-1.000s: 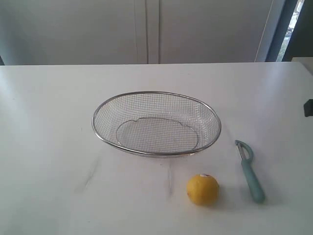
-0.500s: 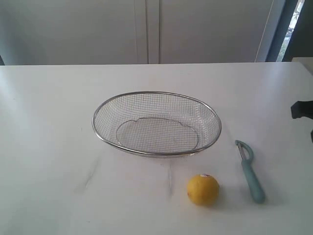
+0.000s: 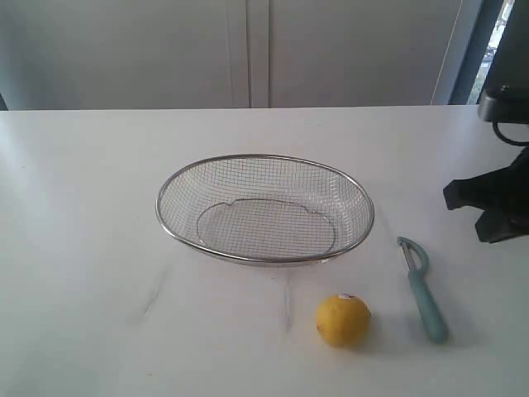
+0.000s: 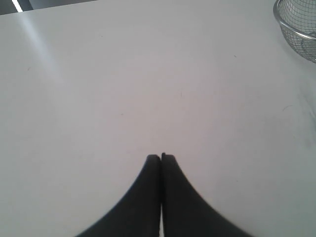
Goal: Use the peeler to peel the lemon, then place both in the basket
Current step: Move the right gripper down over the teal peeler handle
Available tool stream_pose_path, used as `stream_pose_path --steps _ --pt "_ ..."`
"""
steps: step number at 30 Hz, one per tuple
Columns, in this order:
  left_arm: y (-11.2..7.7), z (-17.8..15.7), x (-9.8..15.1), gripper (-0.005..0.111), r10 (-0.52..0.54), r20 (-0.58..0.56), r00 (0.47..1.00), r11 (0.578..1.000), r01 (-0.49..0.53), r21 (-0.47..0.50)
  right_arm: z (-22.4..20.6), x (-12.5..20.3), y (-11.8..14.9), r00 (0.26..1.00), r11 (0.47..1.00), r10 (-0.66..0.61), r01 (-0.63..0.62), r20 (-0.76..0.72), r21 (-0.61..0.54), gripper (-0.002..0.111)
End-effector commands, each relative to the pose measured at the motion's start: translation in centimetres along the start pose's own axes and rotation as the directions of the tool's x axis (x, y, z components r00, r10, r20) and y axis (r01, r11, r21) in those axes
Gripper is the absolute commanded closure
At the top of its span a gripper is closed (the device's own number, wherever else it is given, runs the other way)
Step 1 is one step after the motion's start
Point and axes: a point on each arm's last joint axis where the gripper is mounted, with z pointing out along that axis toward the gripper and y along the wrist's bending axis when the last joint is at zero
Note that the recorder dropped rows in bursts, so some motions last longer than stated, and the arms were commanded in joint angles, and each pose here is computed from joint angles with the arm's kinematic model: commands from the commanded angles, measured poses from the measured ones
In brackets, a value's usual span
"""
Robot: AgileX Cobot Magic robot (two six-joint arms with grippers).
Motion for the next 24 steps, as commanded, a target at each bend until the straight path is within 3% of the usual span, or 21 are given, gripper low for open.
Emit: stream_pose_path --steps 1,11,24 --pt "0.0 0.0 0.1 0.106 -0.003 0.004 1.0 1.0 0.003 -0.001 0.0 -0.3 0.8 0.999 1.0 -0.024 0.024 0.024 -0.009 0.108" --pt "0.0 0.0 0.1 0.106 -0.003 0.004 1.0 1.0 0.003 -0.001 3.0 -0.3 2.4 0.993 0.997 -0.077 0.074 -0.092 -0.035 0.108" --pt "0.0 0.0 0.1 0.106 -0.003 0.004 1.0 1.0 0.003 -0.001 7.0 -0.6 2.1 0.982 1.0 -0.024 0.021 -0.187 -0.019 0.108"
